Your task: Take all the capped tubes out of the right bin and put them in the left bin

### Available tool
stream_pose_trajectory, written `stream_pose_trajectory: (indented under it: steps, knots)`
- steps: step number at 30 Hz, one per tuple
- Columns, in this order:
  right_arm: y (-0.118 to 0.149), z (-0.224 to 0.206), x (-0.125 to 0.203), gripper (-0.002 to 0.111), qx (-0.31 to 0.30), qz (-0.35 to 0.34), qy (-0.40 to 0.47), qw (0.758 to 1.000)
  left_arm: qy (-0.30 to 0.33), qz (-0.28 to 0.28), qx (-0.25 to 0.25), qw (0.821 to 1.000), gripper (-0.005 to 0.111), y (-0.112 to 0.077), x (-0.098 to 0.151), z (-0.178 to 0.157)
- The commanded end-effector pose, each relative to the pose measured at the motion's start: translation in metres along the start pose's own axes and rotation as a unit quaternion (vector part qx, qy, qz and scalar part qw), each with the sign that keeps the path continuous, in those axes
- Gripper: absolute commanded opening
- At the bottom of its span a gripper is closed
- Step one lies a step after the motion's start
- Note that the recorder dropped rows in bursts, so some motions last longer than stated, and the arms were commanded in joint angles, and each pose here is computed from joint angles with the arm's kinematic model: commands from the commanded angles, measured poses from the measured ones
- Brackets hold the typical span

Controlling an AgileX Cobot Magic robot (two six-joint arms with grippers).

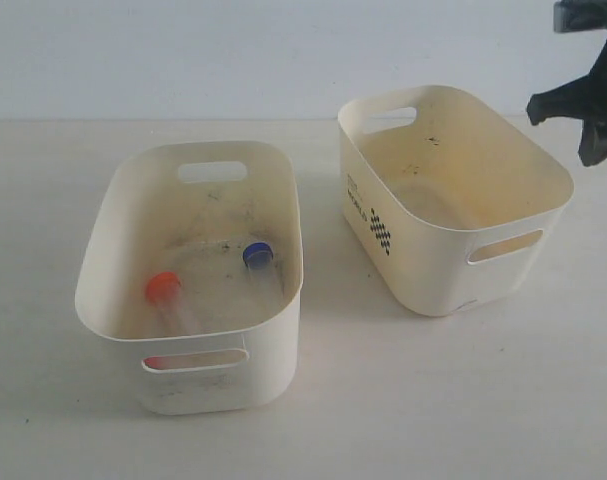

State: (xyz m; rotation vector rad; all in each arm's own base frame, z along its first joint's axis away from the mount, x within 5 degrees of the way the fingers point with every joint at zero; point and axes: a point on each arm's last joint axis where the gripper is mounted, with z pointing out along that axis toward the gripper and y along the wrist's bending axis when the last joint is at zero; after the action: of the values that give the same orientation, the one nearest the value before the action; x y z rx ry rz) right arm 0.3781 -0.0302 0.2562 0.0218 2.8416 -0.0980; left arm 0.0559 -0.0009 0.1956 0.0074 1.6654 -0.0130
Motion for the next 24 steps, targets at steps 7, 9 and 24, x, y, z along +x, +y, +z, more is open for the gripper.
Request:
stream_pose_trajectory:
  steps: [7, 9, 24]
  knots:
    - [0.008, 0.034, 0.025, 0.0, -0.032, 0.012, 0.018, 0.999, -0.005, -0.003, 0.001, 1.0, 0.004, 0.0, -0.002, 0.0]
    - [0.01, 0.033, 0.025, 0.0, -0.044, 0.01, 0.019, 0.999, -0.005, -0.003, 0.001, 1.0, 0.004, 0.0, -0.002, 0.0]
    - [0.023, 0.031, 0.032, 0.0, -0.112, 0.009, 0.061, 0.992, -0.005, -0.003, 0.001, 1.0, 0.004, 0.0, -0.002, 0.0]
